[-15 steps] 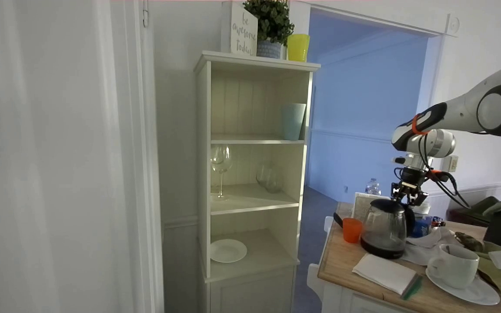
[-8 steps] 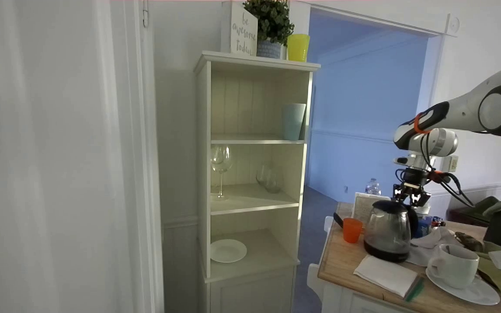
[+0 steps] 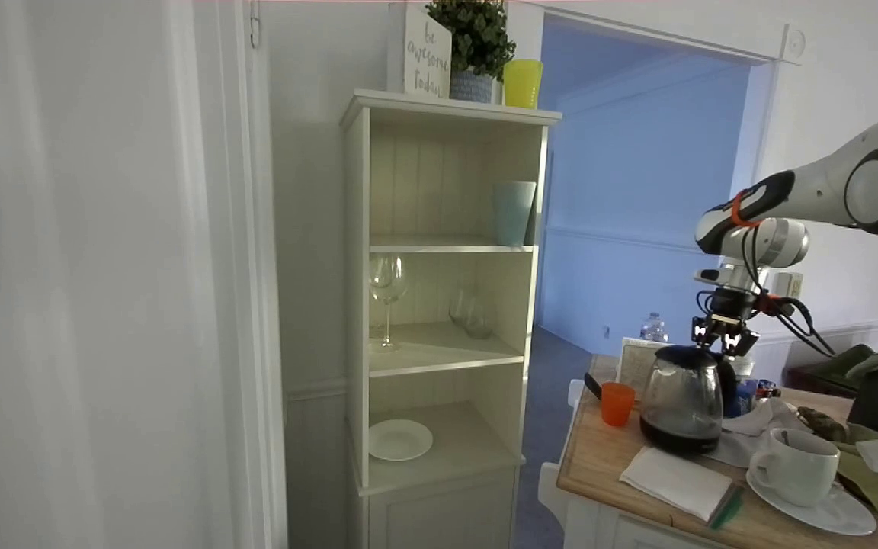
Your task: Pick up the electric kettle and move it to the bottom left corner of the kitchen counter
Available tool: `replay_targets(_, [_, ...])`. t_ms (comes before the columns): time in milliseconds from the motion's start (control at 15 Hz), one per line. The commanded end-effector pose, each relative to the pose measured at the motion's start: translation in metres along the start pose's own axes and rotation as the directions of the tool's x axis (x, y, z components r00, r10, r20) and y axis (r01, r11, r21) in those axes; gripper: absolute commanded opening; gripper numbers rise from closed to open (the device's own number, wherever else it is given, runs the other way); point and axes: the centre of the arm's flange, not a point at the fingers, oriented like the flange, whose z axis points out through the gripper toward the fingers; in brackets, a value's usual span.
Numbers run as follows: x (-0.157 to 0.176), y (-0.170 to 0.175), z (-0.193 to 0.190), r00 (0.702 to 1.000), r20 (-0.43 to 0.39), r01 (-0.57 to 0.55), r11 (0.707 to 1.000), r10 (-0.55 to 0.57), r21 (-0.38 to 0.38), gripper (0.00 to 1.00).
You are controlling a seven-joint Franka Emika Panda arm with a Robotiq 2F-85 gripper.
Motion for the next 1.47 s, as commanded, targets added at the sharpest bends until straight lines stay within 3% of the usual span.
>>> replay_targets(0, [0.019, -0.019, -0.040, 0.998, -0.050, 0.025, 0.999, -0.027, -0.038, 0.19])
replay_targets(600, [0.073, -0.049, -0.070, 0.988, -0.146, 0.040, 0.998, -0.046, -0.044, 0.19])
replay_targets(1400, [0.147, -0.049, -0.026, 0.963, -0.268, -0.035, 0.997, 0.015, -0.069, 0.19])
